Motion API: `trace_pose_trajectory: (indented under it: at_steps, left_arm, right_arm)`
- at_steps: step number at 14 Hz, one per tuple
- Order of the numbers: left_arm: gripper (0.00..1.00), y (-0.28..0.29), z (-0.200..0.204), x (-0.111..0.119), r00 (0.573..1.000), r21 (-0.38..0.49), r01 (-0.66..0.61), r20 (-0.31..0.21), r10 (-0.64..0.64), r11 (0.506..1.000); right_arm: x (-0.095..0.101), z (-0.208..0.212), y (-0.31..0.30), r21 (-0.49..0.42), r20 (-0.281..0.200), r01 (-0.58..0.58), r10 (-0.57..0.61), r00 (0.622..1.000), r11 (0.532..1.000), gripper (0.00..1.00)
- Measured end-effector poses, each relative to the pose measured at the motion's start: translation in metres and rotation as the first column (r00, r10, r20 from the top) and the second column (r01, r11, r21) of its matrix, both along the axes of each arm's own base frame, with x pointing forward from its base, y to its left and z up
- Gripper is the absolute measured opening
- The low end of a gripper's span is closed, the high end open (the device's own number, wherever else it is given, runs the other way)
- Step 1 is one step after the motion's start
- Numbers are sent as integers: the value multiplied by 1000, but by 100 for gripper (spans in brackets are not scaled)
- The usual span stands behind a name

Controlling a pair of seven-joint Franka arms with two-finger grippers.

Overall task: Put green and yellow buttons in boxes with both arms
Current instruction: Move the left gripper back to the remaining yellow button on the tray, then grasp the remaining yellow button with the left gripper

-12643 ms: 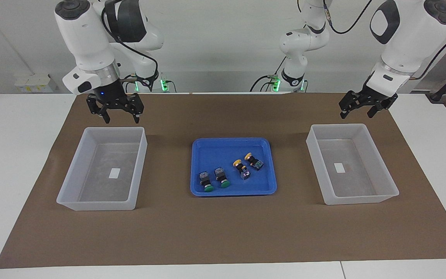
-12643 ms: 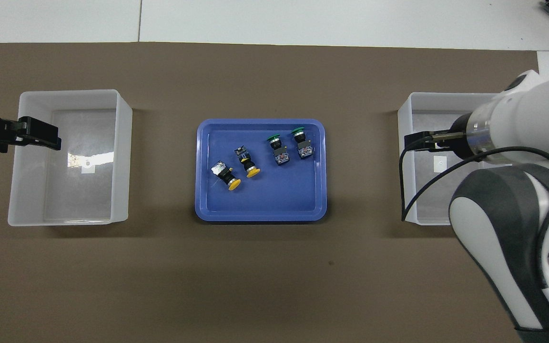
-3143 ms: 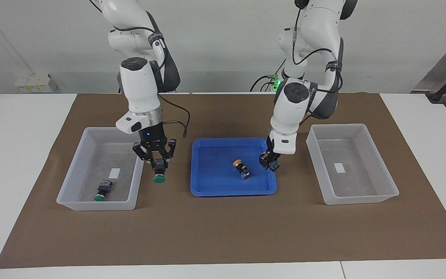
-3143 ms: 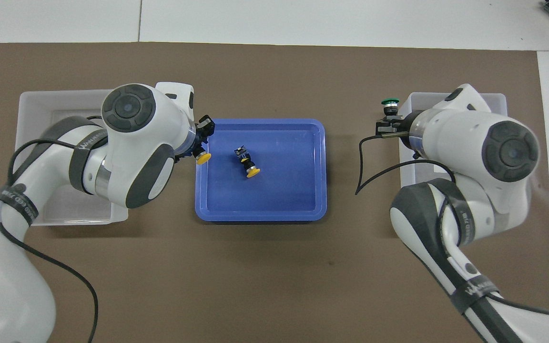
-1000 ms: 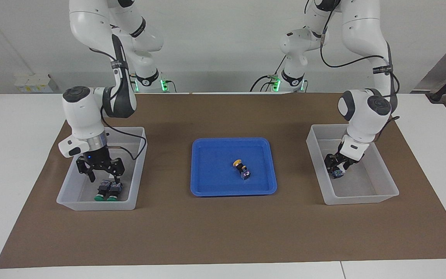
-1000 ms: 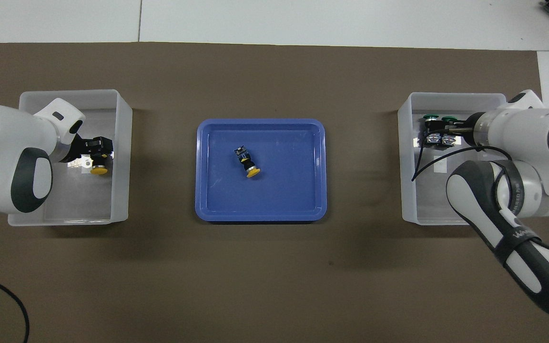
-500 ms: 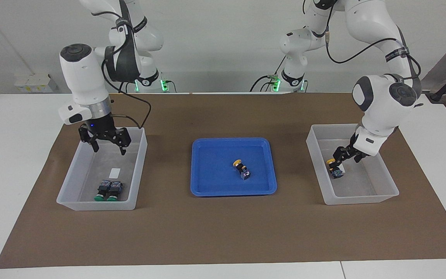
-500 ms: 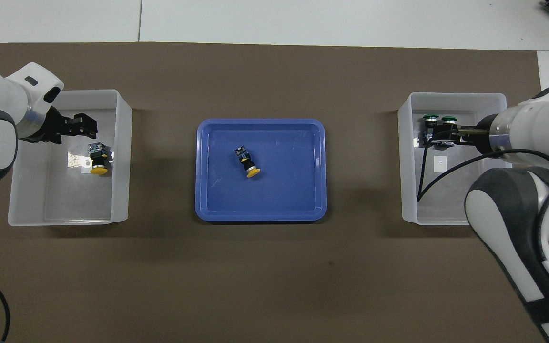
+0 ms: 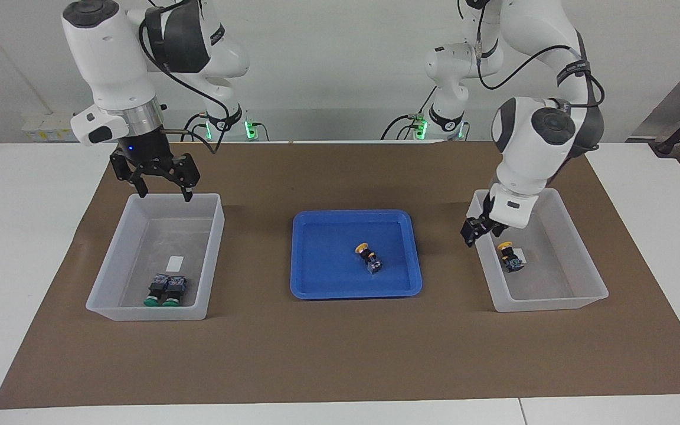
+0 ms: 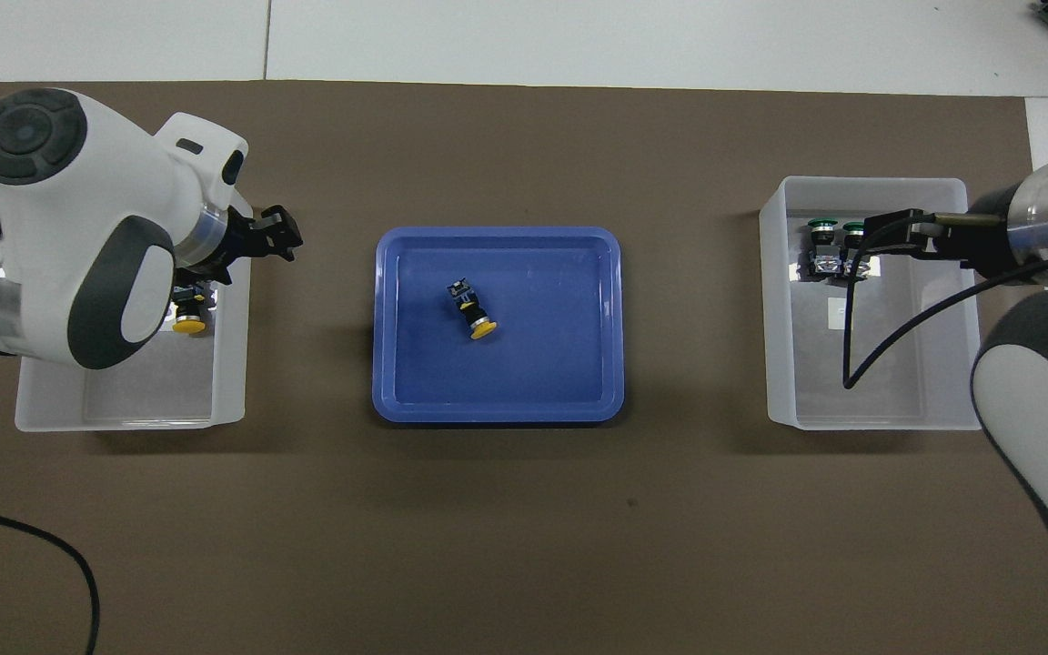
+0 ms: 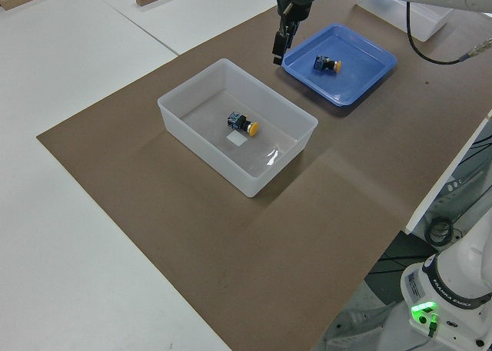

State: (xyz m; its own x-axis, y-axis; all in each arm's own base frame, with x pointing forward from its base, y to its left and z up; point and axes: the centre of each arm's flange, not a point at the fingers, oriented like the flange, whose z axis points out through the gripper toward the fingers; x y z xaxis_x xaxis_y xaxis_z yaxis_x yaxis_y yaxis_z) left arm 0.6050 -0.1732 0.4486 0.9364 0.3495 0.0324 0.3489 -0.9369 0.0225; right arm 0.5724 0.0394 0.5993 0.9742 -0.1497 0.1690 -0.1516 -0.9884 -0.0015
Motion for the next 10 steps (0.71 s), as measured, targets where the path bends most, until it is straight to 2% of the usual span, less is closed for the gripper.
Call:
trace_pose_trajectory:
  at_steps: [2,5,10]
  left_arm:
    - [77,-36,-3,-11,997,-13,-81,13,81,997]
    - [74,-78,-18,-25,981,-69,-180,68,184,981]
    - [71,-135,-43,-53,959,-157,-242,111,260,958]
  right_arm:
    - [-3,14,0,0,-12,1,-1,1000,1000,100]
    - [-6,8,2,-2,-53,-1,1,999,1000,100]
    - [-9,-7,9,-5,-87,-15,15,996,1000,100]
